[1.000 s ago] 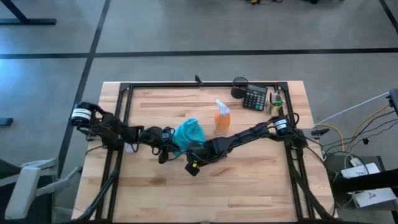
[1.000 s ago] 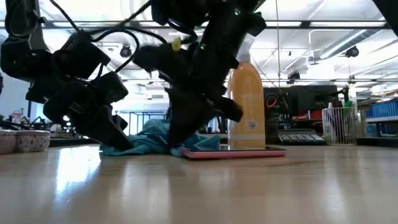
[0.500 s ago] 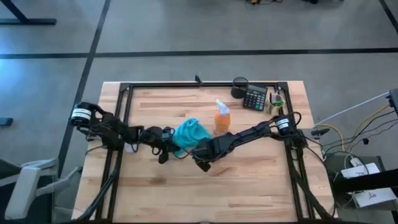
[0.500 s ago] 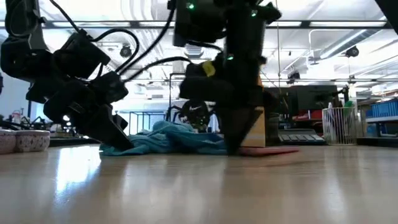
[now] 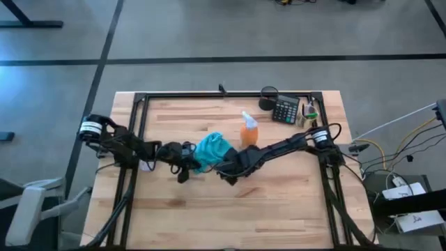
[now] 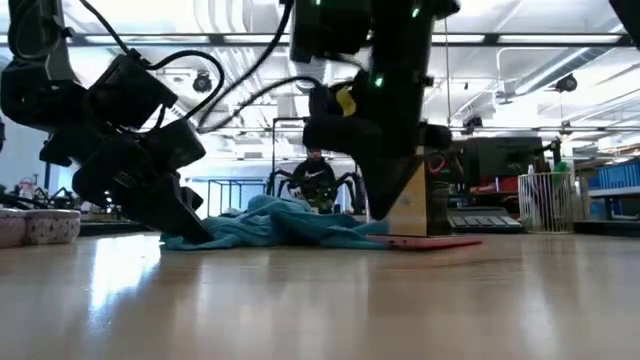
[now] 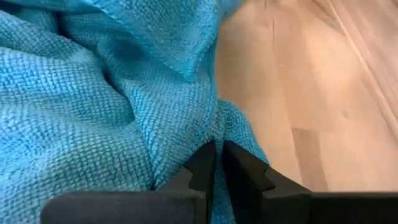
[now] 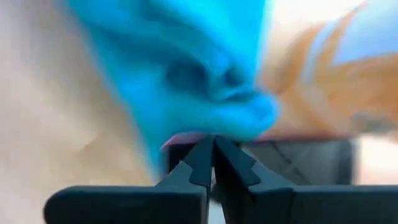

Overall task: Apply microfiber cloth
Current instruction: Wipe the cellphone with the microfiber cloth

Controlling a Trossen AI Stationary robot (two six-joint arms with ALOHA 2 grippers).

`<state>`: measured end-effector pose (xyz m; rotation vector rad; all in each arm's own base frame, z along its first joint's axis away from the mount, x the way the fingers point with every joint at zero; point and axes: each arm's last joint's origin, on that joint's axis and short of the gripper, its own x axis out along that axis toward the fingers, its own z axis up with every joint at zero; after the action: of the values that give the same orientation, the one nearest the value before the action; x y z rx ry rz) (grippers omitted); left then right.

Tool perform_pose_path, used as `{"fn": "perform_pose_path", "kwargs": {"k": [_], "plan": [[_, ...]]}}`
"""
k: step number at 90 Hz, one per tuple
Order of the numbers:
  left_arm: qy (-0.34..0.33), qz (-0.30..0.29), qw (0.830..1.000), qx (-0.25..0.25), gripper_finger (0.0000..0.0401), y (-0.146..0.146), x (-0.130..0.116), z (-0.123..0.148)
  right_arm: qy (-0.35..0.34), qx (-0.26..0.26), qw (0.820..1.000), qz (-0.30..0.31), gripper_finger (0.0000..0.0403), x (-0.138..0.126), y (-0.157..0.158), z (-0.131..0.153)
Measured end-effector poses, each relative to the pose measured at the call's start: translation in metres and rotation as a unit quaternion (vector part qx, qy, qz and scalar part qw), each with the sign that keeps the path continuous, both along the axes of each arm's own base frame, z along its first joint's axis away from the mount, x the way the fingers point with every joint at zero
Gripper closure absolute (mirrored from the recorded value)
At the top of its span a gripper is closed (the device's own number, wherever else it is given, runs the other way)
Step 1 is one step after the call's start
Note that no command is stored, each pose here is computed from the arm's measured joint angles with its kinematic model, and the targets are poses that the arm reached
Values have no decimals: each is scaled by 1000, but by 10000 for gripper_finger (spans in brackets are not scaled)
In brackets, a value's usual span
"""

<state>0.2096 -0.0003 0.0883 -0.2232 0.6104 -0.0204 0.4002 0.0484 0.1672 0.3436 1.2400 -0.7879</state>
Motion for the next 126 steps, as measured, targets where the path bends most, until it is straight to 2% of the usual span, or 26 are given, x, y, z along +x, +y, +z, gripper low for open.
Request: {"fn": "perform_pose_path", "kwargs": {"k": [12,23,28,40,45,65,76,90,98,111,119,126], "plan": [[-4,1,1000,-1,381,0,1,1,-3,10,1000,1,403,9,-13,-14],[-27,-9,1000,-13,381,-2,3,5,-58,52,996,44,403,27,-16,-24],[-61,-30,997,-25,381,-6,6,10,-123,77,986,78,403,43,-14,-24],[-150,-66,986,-32,381,-15,12,27,-234,101,954,156,403,64,-5,-17],[-165,-74,983,-28,381,-17,13,29,-252,100,948,170,403,68,-3,-11],[-125,-33,992,1,381,-15,11,22,-183,95,968,142,403,56,-6,-15],[-125,-26,992,5,381,-15,11,21,-170,87,970,148,403,53,-1,-15],[-200,-85,976,2,381,-26,13,36,-114,15,976,185,403,37,9,11],[-228,-113,967,16,381,-36,12,40,-92,-5,973,211,403,26,13,33],[-243,-138,960,30,381,-44,11,42,-53,-43,967,247,403,5,16,55],[-243,-138,960,30,381,-44,11,42,-31,-84,968,234,403,-9,16,63],[-236,-140,961,36,381,-44,11,41,-21,-97,968,229,403,-19,17,69]]}}
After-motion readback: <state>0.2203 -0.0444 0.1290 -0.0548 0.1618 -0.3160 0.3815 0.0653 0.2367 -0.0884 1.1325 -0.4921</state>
